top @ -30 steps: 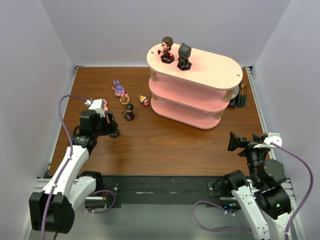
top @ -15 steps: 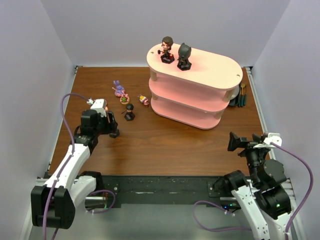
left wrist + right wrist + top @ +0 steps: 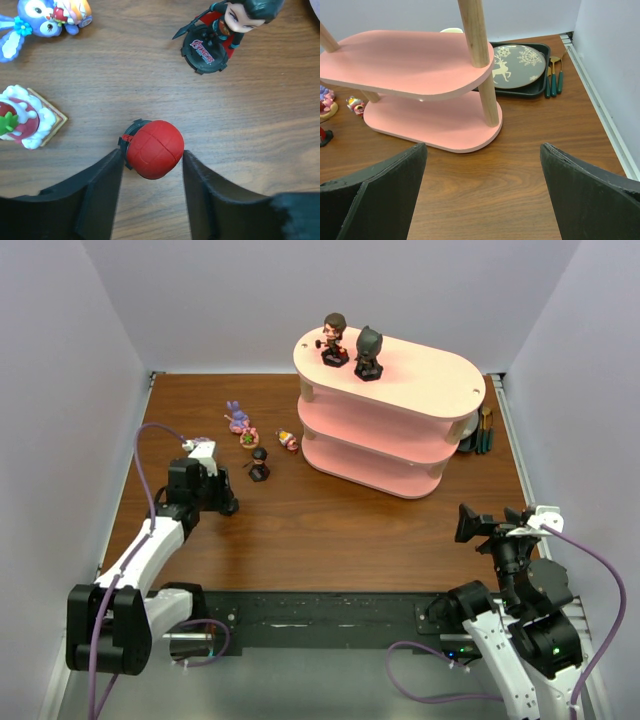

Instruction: Place and organize the plastic toys onto the shelf

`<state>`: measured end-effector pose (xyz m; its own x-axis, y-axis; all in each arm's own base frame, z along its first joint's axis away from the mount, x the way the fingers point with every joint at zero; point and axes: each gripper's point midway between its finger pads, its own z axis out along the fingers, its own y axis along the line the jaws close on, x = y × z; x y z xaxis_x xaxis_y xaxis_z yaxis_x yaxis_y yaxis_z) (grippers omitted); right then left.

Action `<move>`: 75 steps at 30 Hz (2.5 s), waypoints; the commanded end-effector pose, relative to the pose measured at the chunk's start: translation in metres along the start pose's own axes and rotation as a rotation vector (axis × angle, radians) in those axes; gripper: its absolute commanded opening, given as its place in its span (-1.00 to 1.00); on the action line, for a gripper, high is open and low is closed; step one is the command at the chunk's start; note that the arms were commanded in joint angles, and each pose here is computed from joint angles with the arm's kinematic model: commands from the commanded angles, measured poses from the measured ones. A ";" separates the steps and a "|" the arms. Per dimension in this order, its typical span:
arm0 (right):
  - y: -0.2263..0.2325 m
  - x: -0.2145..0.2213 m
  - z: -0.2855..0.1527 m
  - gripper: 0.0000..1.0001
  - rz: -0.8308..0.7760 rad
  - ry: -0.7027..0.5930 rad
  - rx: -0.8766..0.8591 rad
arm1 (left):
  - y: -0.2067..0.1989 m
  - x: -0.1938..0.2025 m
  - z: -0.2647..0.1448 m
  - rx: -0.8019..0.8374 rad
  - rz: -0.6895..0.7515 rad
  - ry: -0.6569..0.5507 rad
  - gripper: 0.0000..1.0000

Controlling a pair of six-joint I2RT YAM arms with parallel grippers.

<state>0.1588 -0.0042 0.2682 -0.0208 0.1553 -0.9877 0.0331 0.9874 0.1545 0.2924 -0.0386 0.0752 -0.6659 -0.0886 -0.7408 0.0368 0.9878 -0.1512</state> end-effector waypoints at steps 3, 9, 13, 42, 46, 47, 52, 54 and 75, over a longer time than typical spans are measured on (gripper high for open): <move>0.003 -0.013 -0.007 0.97 0.029 -0.050 -0.029 | -0.009 -0.025 0.001 0.058 0.034 -0.072 -0.06; 0.004 -0.013 -0.007 0.97 0.029 -0.050 -0.031 | -0.016 -0.023 -0.004 0.089 0.016 -0.072 -0.32; 0.005 -0.013 -0.007 0.97 0.025 -0.051 -0.040 | -0.026 -0.021 -0.010 0.137 -0.040 -0.074 -0.47; 0.193 0.025 0.052 0.97 0.177 0.174 -0.856 | -0.148 -0.081 -0.082 0.224 -0.272 -0.046 -0.97; 0.222 0.043 0.062 0.97 0.109 0.197 -0.867 | -0.175 -0.081 -0.083 0.255 -0.241 -0.034 -0.97; 0.230 0.058 0.066 0.97 0.070 0.228 -0.866 | -0.180 -0.081 -0.081 0.259 -0.237 -0.031 -0.97; 0.267 0.080 0.073 0.98 0.026 0.233 -0.866 | -0.204 -0.084 -0.083 0.279 -0.225 -0.026 -0.97; 0.281 0.094 0.072 0.96 0.003 0.248 -0.890 | -0.209 -0.083 -0.082 0.274 -0.219 -0.019 -0.97; 0.339 0.097 0.079 -0.05 0.007 0.143 -0.981 | -0.230 -0.079 -0.085 0.298 -0.211 0.008 -0.97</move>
<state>0.2376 0.3311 0.1836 -0.2340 0.0050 -0.9722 -0.7915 0.5797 0.1935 0.2669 -0.2385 0.2002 -0.7184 -0.2427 -0.6519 0.1024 0.8900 -0.4442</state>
